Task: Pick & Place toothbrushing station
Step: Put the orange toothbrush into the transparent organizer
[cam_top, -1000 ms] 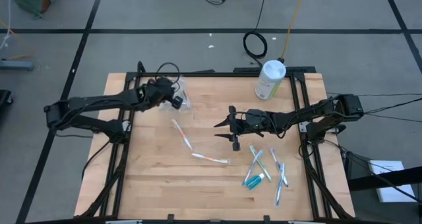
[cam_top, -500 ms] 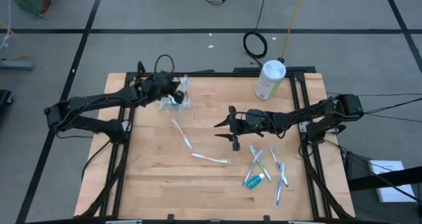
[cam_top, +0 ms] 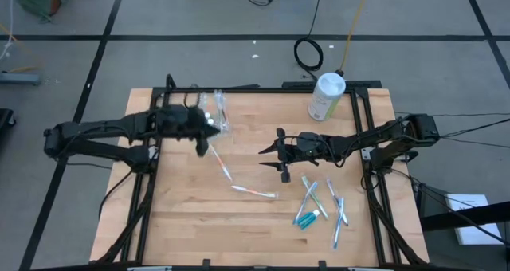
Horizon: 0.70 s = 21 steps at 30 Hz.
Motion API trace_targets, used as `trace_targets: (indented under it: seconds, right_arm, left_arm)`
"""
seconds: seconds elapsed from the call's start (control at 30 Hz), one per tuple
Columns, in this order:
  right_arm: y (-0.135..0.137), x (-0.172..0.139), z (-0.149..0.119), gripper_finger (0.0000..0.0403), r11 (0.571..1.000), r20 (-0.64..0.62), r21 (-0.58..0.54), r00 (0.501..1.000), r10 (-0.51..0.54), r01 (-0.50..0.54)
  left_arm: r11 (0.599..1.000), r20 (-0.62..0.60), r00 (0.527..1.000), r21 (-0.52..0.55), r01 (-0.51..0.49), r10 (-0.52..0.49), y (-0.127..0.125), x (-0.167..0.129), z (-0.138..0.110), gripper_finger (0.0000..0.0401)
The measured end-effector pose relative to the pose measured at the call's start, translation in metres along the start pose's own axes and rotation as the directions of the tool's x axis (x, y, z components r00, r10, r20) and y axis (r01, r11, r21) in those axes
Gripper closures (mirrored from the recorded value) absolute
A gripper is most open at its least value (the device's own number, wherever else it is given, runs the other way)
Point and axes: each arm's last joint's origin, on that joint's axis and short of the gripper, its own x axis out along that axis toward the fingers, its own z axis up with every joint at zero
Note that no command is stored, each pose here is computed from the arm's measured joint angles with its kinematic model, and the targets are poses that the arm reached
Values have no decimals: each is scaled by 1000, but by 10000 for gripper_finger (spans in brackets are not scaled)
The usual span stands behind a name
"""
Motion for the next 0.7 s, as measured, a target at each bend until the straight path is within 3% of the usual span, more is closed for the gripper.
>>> trace_targets:
  seconds: [0.1,0.27,0.47,0.7]
  right_arm:
    - [0,0,0,248,1000,0,15,1000,0,0]
    - [0,0,0,248,1000,0,24,1000,0,0]
    - [0,0,0,248,1000,0,26,1000,0,0]
    - [0,0,0,248,1000,-1,26,1000,0,0]
  left_arm:
    - [997,-145,989,-80,7,-18,-11,8,-15,374]
    - [987,-354,935,-144,-64,9,-18,19,-38,377]
    - [990,-477,873,-44,-134,97,-13,35,-51,380]
    - [983,-536,828,14,-182,162,0,56,-57,352]
